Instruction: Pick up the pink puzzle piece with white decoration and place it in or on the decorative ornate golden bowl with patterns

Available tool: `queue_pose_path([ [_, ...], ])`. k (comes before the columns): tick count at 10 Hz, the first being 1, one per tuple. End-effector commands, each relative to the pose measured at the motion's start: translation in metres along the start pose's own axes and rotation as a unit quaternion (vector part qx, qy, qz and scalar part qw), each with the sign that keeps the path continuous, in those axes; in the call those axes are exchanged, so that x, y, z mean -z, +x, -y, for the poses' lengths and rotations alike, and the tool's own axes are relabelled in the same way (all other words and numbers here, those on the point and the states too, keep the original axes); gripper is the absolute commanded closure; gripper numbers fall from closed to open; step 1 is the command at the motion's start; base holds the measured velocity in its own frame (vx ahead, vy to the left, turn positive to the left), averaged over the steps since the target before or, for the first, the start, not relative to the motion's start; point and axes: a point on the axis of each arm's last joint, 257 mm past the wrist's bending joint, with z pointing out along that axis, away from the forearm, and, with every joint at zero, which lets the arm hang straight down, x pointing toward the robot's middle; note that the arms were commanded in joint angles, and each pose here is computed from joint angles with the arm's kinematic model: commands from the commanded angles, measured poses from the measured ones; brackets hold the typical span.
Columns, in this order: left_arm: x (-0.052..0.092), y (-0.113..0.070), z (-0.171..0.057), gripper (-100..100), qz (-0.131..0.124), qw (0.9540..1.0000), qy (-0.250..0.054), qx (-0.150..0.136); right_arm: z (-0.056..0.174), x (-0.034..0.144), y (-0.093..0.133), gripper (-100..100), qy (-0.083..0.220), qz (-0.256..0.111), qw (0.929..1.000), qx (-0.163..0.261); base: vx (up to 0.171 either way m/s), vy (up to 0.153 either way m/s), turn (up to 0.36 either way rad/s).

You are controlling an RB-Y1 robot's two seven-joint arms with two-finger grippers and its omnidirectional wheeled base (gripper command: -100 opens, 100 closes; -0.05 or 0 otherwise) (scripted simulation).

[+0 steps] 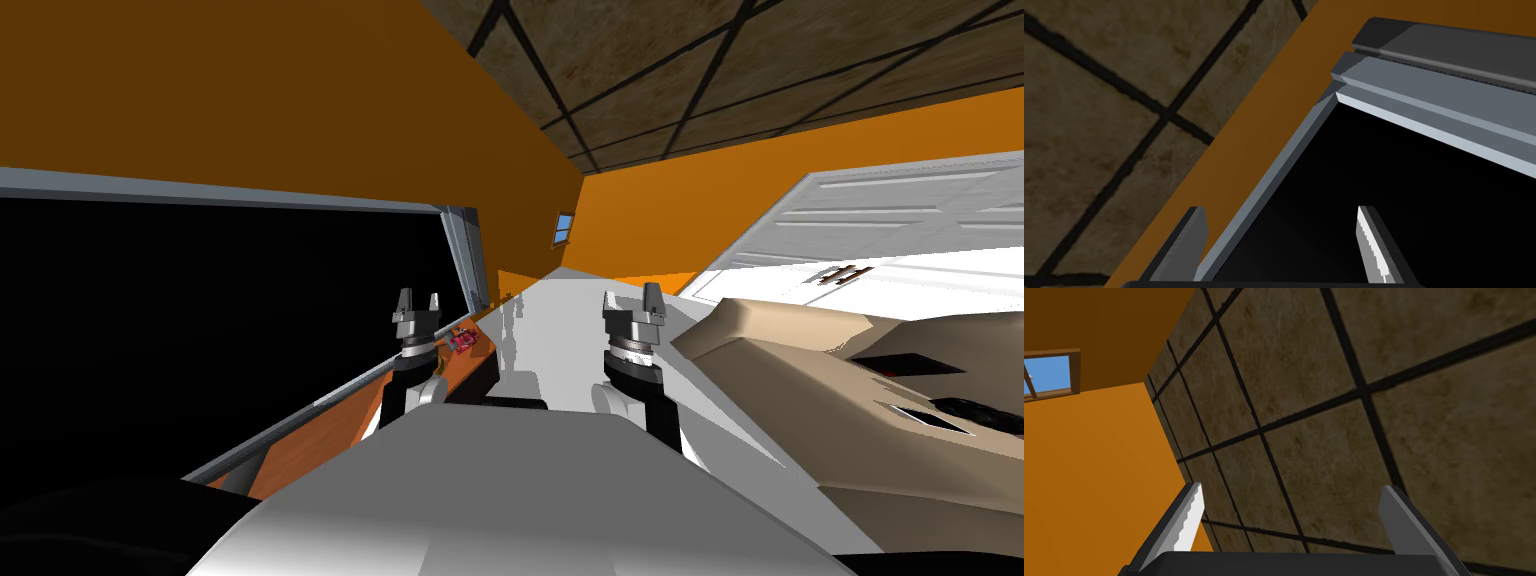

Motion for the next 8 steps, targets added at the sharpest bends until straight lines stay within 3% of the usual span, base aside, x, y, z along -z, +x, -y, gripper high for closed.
queue_pose_path([
  [1, 0.004, -0.002, -0.015, -100, -0.007, 0.9997, -0.022, -0.002, 0.000, 0.000, 0.000, 0, 0.000, 0.000, 1.0000, 0.000, 0.005, -0.045, 0.023],
  [5, 0.016, -0.016, -0.063, -100, -0.011, 0.9958, -0.090, -0.004, 0.000, 0.000, 0.000, 0, 0.000, 0.000, 1.0000, 0.000, 0.019, -0.082, 0.019],
  [8, 0.032, -0.036, -0.110, -100, -0.006, 0.9873, -0.159, -0.006, 0.000, 0.000, 0.000, 0, 0.000, 0.000, 1.0000, 0.000, 0.044, -0.094, 0.017],
])
